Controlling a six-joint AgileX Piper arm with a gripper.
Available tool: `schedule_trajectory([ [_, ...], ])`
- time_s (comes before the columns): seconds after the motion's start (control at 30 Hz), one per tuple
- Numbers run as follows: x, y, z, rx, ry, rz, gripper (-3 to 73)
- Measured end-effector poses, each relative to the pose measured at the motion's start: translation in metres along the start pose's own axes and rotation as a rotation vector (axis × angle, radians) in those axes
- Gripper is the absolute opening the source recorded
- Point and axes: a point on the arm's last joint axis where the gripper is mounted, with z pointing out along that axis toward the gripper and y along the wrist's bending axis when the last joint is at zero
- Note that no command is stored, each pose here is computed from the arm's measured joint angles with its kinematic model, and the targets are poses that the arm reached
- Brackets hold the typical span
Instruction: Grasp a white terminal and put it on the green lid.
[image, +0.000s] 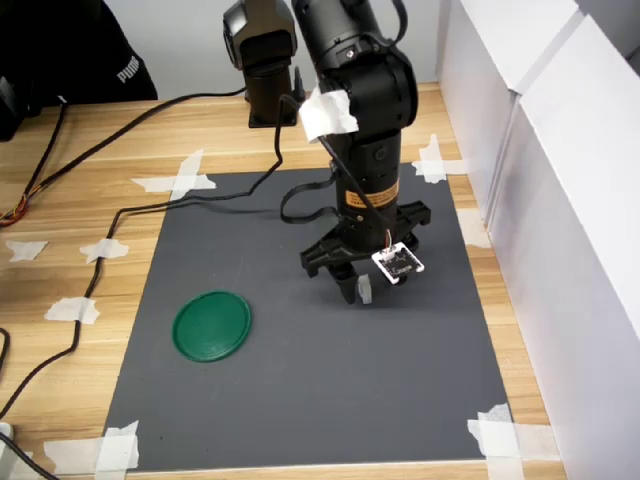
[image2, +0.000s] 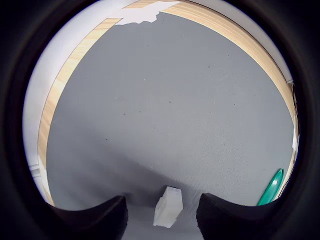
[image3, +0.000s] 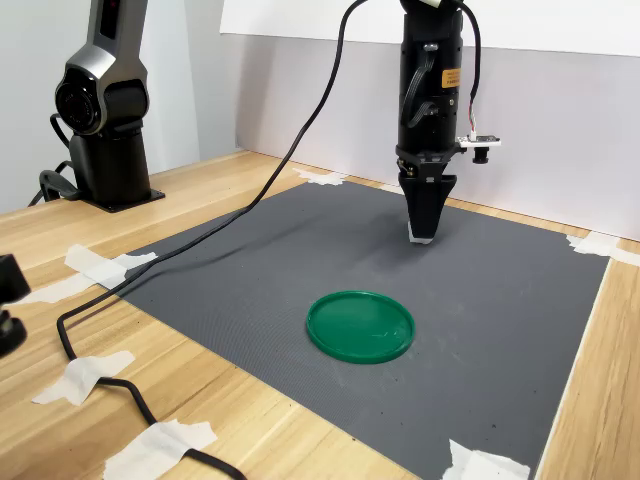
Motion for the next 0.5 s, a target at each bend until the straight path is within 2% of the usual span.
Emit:
schedule_trajectory([
  [0.5, -0.0020, -0.0001, 0.0016, 0.001, -0.020, 0.024, 56.4],
])
